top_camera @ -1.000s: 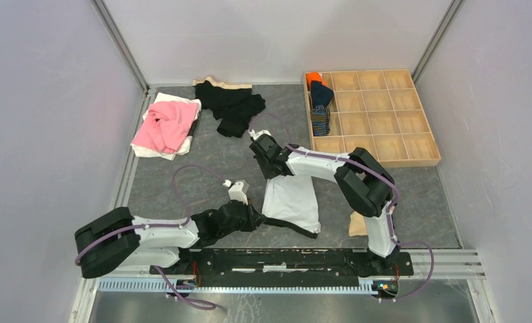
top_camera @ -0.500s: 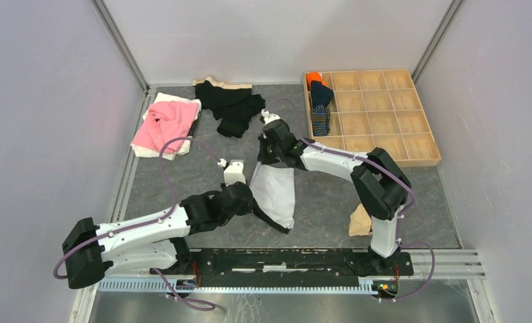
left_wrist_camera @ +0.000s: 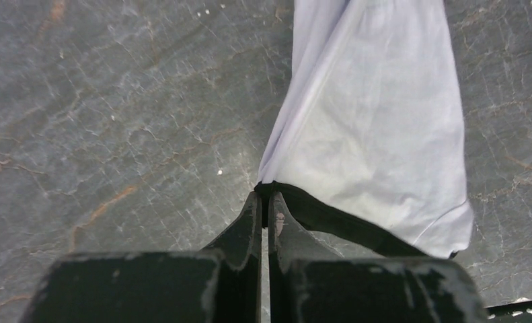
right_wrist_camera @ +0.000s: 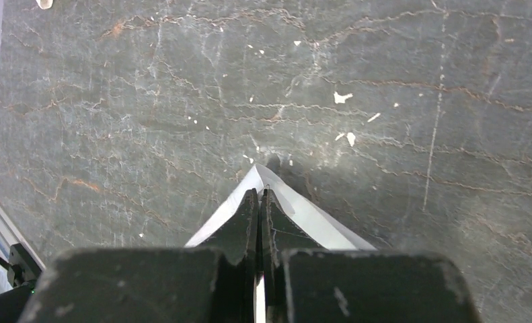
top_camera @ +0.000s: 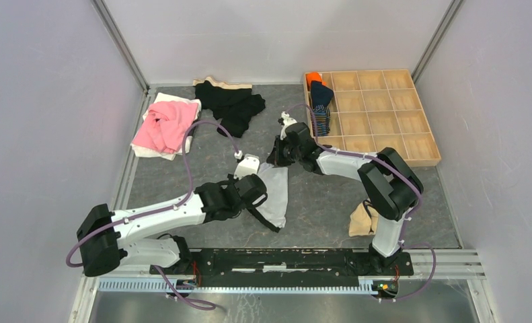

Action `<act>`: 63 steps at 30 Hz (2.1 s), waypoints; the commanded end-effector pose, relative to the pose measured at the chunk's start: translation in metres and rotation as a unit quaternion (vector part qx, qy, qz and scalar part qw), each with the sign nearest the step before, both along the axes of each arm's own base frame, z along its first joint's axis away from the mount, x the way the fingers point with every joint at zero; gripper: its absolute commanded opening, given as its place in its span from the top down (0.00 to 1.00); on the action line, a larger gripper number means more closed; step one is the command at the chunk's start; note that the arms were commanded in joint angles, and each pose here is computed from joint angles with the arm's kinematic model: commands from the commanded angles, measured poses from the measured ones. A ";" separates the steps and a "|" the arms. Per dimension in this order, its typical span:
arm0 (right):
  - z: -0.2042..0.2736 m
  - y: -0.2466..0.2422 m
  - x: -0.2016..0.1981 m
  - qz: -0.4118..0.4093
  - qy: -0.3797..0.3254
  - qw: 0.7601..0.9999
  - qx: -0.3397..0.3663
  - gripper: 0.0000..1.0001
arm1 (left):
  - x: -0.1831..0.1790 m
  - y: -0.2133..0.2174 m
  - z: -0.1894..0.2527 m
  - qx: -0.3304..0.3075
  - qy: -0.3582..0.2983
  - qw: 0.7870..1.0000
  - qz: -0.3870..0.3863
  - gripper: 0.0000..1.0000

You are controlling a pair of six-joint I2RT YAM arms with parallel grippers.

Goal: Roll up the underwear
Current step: Fold the underwear at the center of the board.

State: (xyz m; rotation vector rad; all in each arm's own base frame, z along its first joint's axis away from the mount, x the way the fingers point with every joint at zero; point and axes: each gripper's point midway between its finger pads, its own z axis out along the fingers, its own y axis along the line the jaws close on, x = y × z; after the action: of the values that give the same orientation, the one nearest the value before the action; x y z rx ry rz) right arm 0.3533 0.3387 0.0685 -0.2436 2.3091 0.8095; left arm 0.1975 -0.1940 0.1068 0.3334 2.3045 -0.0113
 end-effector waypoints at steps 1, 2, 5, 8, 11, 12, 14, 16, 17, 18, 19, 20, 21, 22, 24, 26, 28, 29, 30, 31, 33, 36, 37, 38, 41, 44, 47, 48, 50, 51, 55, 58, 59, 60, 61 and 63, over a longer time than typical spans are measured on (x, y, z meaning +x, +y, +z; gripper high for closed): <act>0.031 -0.003 0.019 -0.006 -0.040 0.998 0.052 1.00 | 0.012 0.011 0.025 0.058 -0.036 0.998 -0.008 0.98; 0.031 -0.004 0.019 -0.008 -0.039 0.998 0.056 1.00 | 0.013 0.009 0.027 0.061 -0.037 0.997 -0.012 0.98; 0.030 -0.007 0.021 -0.014 -0.035 0.997 0.062 1.00 | 0.013 -0.007 0.025 0.050 -0.025 0.998 -0.039 0.98; 0.026 -0.009 0.020 -0.015 -0.032 0.997 0.061 1.00 | 0.009 -0.027 0.017 0.028 -0.006 0.997 -0.068 0.98; 0.020 -0.012 0.018 -0.019 -0.027 0.998 0.058 1.00 | 0.001 -0.044 0.012 0.016 0.000 0.996 -0.093 0.98; 0.019 -0.013 0.018 -0.019 -0.026 0.998 0.057 1.00 | -0.002 -0.049 0.010 0.016 0.001 0.995 -0.102 0.98; 0.016 -0.014 0.017 -0.019 -0.024 0.998 0.056 1.00 | -0.009 -0.059 0.007 0.014 0.002 0.993 -0.117 0.98; 0.014 -0.015 0.017 -0.020 -0.021 0.998 0.055 1.00 | -0.016 -0.069 0.004 0.016 0.003 0.991 -0.134 0.98; 0.013 -0.016 0.016 -0.020 -0.021 0.998 0.055 1.00 | -0.019 -0.073 0.002 0.017 0.003 0.990 -0.142 0.98; 0.012 -0.017 0.016 -0.022 -0.020 0.998 0.055 1.00 | -0.022 -0.077 0.000 0.017 0.003 0.989 -0.148 0.98; 0.011 -0.017 0.015 -0.021 -0.019 0.998 0.055 1.00 | -0.025 -0.081 -0.003 0.020 0.005 0.988 -0.155 0.98; 0.010 -0.018 0.015 -0.022 -0.018 0.998 0.053 1.00 | -0.027 -0.084 -0.006 0.023 0.007 0.987 -0.160 0.98; 0.010 -0.019 0.014 -0.022 -0.018 0.998 0.053 1.00 | -0.029 -0.087 -0.009 0.025 0.009 0.986 -0.165 0.98; 0.009 -0.019 0.014 -0.023 -0.018 0.998 0.053 1.00 | -0.031 -0.089 -0.012 0.026 0.011 0.986 -0.167 0.98; 0.007 -0.021 0.013 -0.023 -0.018 0.998 0.051 1.00 | -0.034 -0.095 -0.018 0.022 0.018 0.985 -0.171 0.98; 0.006 -0.022 0.012 -0.023 -0.017 0.998 0.049 1.00 | -0.038 -0.100 -0.026 0.017 0.026 0.984 -0.176 0.98; 0.004 -0.023 0.012 -0.022 -0.016 0.999 0.046 1.00 | -0.041 -0.104 -0.032 0.009 0.033 0.984 -0.177 0.98; 0.003 -0.024 0.012 -0.022 -0.016 0.999 0.046 1.00 | -0.042 -0.106 -0.035 0.005 0.036 0.983 -0.178 0.98; 0.002 -0.024 0.011 -0.023 -0.015 0.999 0.045 1.00 | -0.043 -0.107 -0.038 0.000 0.040 0.983 -0.178 0.98; 0.001 -0.024 0.011 -0.022 -0.014 0.999 0.044 1.00 | -0.044 -0.109 -0.041 -0.004 0.044 0.983 -0.179 0.98; -0.001 -0.025 0.010 -0.022 -0.013 0.999 0.041 1.00 | -0.047 -0.112 -0.047 -0.010 0.051 0.982 -0.182 0.98; -0.002 -0.026 0.009 -0.021 -0.013 0.999 0.039 1.00 | -0.052 -0.114 -0.057 -0.015 0.063 0.980 -0.186 0.98; -0.003 -0.027 0.009 -0.021 -0.014 0.999 0.037 1.00 | -0.052 -0.115 -0.060 -0.016 0.065 0.980 -0.186 0.98; -0.003 -0.028 0.008 -0.020 -0.015 0.999 0.035 1.00 | -0.053 -0.115 -0.063 -0.014 0.068 0.980 -0.186 0.98; -0.006 -0.032 0.007 -0.019 -0.020 0.999 0.023 0.98 | -0.056 -0.113 -0.073 -0.009 0.076 0.980 -0.186 0.98; -0.009 -0.039 0.006 -0.023 -0.027 0.999 0.007 0.96 | -0.058 -0.111 -0.081 -0.007 0.083 0.979 -0.184 0.98; -0.010 -0.045 0.006 -0.022 -0.034 0.999 -0.009 0.90 | -0.059 -0.108 -0.088 -0.006 0.088 0.979 -0.182 0.98; -0.010 -0.046 0.005 -0.022 -0.037 0.999 -0.014 0.87 | -0.060 -0.108 -0.089 -0.006 0.089 0.980 -0.180 0.98; -0.007 -0.049 0.006 -0.021 -0.044 0.999 -0.022 0.84 | -0.060 -0.107 -0.090 -0.004 0.089 0.980 -0.178 0.98; -0.006 -0.051 0.006 -0.022 -0.049 0.998 -0.026 0.80 | -0.060 -0.107 -0.090 -0.004 0.089 0.980 -0.178 0.97; 0.004 -0.059 0.009 -0.026 -0.068 0.996 -0.046 0.69 | -0.058 -0.106 -0.085 -0.005 0.084 0.981 -0.173 0.91; 0.016 -0.066 0.011 -0.028 -0.087 0.994 -0.064 0.62 | -0.055 -0.107 -0.076 -0.008 0.076 0.983 -0.169 0.87; 0.020 -0.068 0.012 -0.030 -0.093 0.993 -0.070 0.60 | -0.055 -0.107 -0.073 -0.009 0.075 0.983 -0.169 0.85; 0.024 -0.072 0.013 -0.034 -0.099 0.992 -0.076 0.59 | -0.054 -0.108 -0.069 -0.011 0.073 0.983 -0.170 0.82; 0.028 -0.075 0.013 -0.036 -0.104 0.991 -0.082 0.58 | -0.054 -0.109 -0.065 -0.015 0.072 0.983 -0.170 0.80; 0.035 -0.083 0.014 -0.046 -0.117 0.988 -0.095 0.56 | -0.054 -0.113 -0.055 -0.027 0.068 0.982 -0.172 0.73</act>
State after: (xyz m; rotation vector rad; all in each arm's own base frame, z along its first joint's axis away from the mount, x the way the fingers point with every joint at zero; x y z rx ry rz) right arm 0.3567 0.2714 0.0729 -0.2830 2.2384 0.5953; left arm 0.1477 -0.2981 0.0290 0.7637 2.3485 -0.2030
